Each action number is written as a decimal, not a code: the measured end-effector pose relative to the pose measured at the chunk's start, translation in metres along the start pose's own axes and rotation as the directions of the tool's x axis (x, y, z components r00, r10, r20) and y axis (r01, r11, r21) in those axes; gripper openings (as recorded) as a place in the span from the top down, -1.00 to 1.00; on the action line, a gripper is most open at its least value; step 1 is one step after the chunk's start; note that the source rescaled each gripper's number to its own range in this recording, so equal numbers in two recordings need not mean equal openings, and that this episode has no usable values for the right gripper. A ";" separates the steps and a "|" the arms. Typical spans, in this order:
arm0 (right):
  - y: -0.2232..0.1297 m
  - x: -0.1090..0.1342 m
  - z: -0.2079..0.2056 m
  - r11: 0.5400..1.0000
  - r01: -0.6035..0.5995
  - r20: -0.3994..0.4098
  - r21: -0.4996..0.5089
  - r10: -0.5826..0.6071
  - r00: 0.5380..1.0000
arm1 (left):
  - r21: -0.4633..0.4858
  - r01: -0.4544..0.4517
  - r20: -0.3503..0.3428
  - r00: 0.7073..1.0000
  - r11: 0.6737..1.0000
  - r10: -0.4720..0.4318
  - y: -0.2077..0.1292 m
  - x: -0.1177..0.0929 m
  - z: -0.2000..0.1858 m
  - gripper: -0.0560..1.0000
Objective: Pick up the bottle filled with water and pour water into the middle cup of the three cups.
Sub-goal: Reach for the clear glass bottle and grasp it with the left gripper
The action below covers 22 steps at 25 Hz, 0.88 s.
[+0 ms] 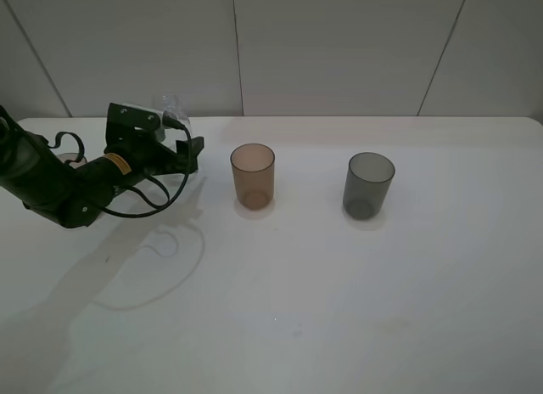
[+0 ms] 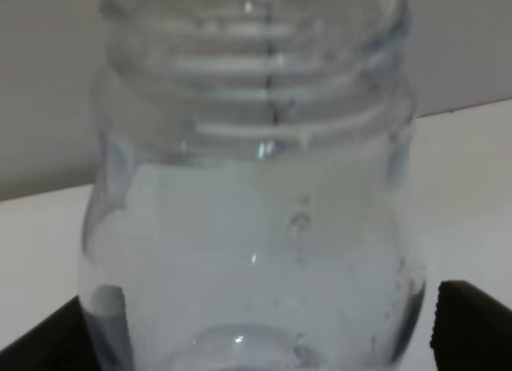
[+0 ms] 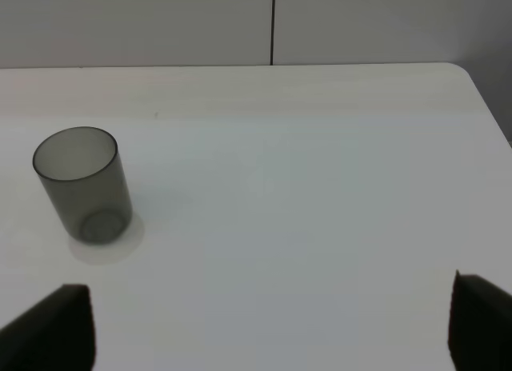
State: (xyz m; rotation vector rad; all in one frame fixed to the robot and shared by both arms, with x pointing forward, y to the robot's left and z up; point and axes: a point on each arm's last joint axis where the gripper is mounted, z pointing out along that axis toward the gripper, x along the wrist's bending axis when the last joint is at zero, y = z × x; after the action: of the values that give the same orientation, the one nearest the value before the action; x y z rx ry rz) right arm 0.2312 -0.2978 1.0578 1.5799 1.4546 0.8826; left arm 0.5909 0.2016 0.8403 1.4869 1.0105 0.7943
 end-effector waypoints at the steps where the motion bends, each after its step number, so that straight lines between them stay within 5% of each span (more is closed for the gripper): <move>1: 0.000 0.000 0.000 1.000 0.000 0.000 0.000 0.000 1.000 | 0.007 0.002 0.000 1.000 1.000 -0.002 -0.003 0.000 0.001 -1.00; 22: 0.000 0.000 0.000 1.000 0.000 0.000 0.000 0.000 1.000 | -0.020 0.037 0.009 0.999 0.999 -0.037 -0.001 0.005 0.011 -0.98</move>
State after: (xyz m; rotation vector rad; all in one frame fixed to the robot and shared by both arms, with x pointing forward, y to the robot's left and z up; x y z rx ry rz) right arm 0.2312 -0.2978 1.0578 1.5799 1.4546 0.8826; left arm 0.6027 0.2015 0.8374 1.4495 1.0186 0.7691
